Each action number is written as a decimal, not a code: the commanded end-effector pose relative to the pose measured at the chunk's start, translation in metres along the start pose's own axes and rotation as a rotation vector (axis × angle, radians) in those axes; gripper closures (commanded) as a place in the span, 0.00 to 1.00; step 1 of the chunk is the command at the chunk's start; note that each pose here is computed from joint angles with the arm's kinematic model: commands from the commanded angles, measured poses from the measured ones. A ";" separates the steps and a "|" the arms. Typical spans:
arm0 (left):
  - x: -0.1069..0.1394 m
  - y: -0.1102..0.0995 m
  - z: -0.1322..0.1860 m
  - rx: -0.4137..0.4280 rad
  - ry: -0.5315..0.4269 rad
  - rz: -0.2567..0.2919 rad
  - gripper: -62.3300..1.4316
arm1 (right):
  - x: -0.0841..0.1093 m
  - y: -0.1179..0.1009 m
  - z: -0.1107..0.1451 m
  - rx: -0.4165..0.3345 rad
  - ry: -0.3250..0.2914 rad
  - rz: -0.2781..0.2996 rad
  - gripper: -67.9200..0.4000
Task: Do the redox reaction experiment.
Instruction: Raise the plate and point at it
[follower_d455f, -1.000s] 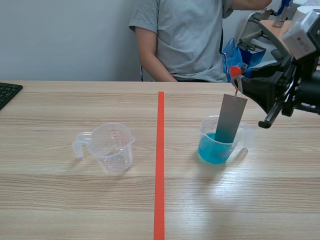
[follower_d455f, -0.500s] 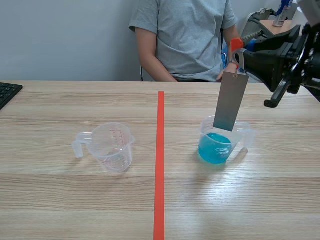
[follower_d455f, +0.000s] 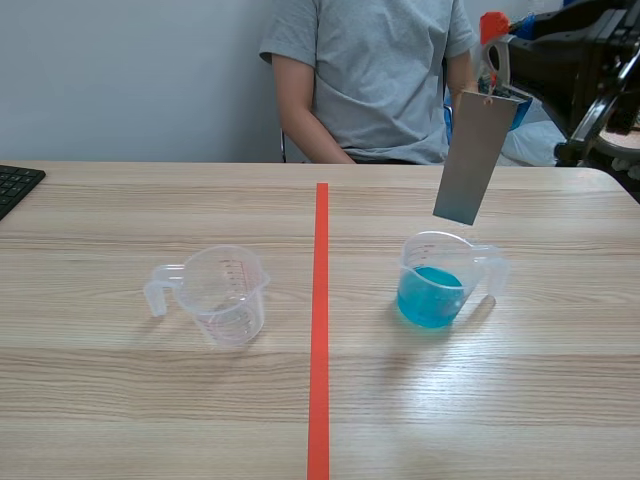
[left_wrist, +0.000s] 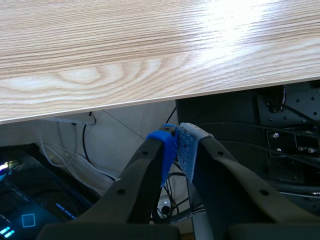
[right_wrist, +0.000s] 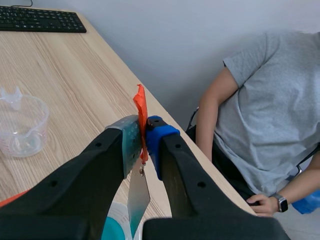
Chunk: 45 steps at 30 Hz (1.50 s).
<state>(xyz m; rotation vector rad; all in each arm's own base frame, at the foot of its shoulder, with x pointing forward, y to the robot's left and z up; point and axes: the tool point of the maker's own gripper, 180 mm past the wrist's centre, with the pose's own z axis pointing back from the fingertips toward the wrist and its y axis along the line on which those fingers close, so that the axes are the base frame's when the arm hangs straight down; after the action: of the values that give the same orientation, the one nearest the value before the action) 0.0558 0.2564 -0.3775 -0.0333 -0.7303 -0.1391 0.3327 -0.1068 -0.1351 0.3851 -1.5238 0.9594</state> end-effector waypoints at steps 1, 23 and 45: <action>0.004 -0.002 0.002 -0.009 -0.020 0.000 0.90 | 0.016 -0.005 0.002 -0.003 -0.036 0.023 0.98; 0.095 -0.037 -0.014 -0.309 -0.173 -0.209 0.90 | 0.043 -0.009 0.010 -0.011 -0.048 -0.034 0.98; 0.256 -0.128 -0.026 -0.677 -0.552 -0.491 0.90 | 0.044 -0.009 0.010 -0.007 -0.052 -0.046 0.98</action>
<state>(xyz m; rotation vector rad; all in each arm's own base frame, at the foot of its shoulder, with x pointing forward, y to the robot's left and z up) 0.2392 0.1034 -0.2366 -0.5471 -1.1683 -0.8789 0.3252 -0.1077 -0.1035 0.4406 -1.5218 0.8936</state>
